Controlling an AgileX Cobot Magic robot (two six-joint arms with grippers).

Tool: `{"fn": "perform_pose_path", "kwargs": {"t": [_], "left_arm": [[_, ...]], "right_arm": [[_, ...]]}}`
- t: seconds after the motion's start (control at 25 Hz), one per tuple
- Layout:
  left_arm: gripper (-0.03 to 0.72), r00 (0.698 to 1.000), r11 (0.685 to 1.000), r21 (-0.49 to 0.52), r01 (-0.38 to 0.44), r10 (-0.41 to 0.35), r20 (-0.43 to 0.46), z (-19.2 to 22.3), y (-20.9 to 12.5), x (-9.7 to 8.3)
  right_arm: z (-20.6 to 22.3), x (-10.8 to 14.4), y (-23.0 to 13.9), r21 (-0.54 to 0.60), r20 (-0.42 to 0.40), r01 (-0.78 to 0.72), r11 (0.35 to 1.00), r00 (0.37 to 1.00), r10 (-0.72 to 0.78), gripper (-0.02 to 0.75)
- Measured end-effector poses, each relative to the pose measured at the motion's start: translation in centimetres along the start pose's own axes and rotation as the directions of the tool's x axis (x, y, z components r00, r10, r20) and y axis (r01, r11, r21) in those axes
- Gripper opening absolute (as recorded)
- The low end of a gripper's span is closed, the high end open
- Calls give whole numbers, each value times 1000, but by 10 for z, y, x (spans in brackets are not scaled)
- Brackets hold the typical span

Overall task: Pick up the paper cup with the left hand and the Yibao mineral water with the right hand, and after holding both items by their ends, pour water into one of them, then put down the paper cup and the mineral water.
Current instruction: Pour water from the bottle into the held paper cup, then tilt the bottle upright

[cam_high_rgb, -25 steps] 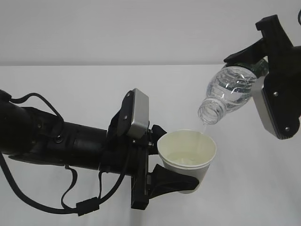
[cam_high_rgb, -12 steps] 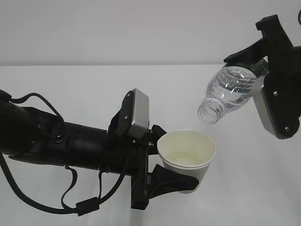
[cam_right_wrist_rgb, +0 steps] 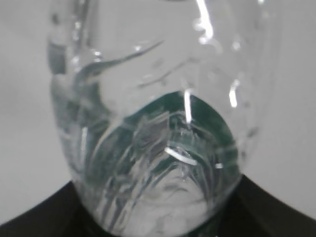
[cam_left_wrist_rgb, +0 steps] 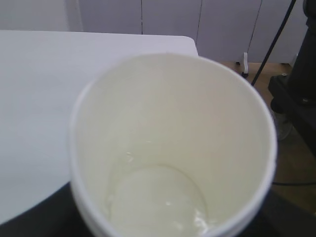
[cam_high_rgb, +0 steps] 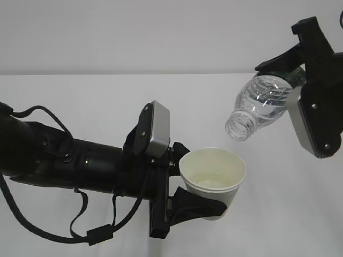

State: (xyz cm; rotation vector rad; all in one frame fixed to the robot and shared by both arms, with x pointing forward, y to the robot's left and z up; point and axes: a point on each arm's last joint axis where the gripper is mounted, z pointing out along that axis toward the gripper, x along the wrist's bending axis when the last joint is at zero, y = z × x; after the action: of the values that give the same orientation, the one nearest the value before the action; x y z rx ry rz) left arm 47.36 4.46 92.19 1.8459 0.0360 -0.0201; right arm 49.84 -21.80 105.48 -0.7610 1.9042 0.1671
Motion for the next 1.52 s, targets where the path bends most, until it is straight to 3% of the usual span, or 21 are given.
{"fn": "perform_pose_path", "kwargs": {"t": [1.52], "left_arm": [[475,1000,1000,1,-1,1,2,0,0,0]], "right_arm": [[0,0,0,0,0,0,1000,1000,0,444]]}}
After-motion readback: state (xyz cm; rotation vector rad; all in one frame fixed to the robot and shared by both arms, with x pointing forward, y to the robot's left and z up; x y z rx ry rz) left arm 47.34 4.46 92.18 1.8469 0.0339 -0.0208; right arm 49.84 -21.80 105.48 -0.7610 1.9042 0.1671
